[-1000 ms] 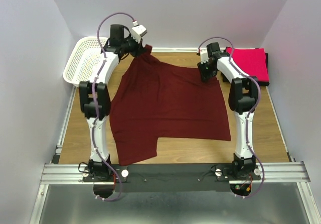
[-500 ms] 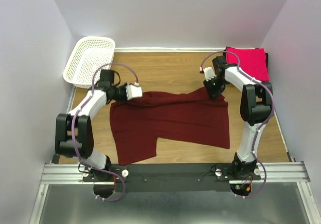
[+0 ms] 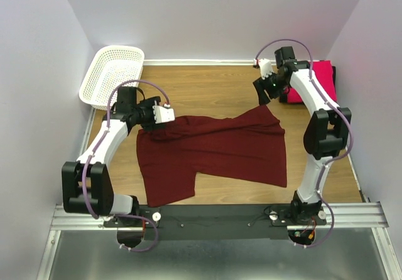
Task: Fold and stack the t-shirts
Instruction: Flatten out the tshirt
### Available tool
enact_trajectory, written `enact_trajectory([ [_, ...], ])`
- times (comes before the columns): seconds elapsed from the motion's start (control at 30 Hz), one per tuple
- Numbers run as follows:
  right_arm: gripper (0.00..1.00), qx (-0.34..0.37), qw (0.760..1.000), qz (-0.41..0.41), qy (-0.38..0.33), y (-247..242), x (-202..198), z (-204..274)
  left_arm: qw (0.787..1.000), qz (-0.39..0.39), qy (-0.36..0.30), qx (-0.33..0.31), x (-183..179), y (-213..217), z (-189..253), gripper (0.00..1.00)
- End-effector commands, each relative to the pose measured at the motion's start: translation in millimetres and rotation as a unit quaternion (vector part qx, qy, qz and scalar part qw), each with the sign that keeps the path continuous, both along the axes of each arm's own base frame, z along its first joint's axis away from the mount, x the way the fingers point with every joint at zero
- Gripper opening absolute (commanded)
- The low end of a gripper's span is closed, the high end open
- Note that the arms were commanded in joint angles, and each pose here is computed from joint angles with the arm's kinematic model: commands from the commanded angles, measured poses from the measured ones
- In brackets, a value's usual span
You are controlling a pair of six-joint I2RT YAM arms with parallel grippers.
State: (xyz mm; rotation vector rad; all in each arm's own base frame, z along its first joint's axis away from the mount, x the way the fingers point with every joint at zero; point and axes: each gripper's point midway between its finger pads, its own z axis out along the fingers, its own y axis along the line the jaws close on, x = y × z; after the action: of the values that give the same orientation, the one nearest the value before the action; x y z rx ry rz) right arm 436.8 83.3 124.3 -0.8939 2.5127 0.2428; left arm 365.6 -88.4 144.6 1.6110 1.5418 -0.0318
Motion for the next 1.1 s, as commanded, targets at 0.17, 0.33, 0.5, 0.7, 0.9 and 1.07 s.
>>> enact_trajectory([
  [0.17, 0.63, 0.025, 0.995, -0.036, 0.085, -2.1, 32.6, -66.4, 0.986, 0.097, 0.075, -0.109, 29.1, 15.1, 13.2, 0.77],
  [0.33, 0.62, 0.017, 0.995, -0.044, 0.084, -15.7, 47.1, -79.9, 0.969, 0.156, 0.154, -0.117, 40.6, 25.1, -15.9, 0.77],
  [0.5, 0.64, 0.013, 0.994, -0.040, 0.100, -17.0, 44.5, -97.9, 0.952, 0.170, 0.222, -0.124, 37.1, 31.1, -38.5, 0.77],
  [0.7, 0.67, 0.024, 0.994, -0.037, 0.102, -12.8, 51.6, -105.5, 0.949, 0.165, 0.242, -0.116, 13.7, 34.8, -51.6, 0.77],
  [0.9, 0.45, 0.037, 0.992, -0.026, 0.115, -7.0, 46.2, -113.7, 0.946, 0.190, 0.236, -0.113, 7.1, 48.2, -49.2, 0.77],
  [1.07, 0.15, 0.042, 0.991, -0.011, 0.125, -5.0, 34.4, -115.8, 0.945, 0.194, 0.250, -0.087, -8.4, 66.2, -54.8, 0.76],
])
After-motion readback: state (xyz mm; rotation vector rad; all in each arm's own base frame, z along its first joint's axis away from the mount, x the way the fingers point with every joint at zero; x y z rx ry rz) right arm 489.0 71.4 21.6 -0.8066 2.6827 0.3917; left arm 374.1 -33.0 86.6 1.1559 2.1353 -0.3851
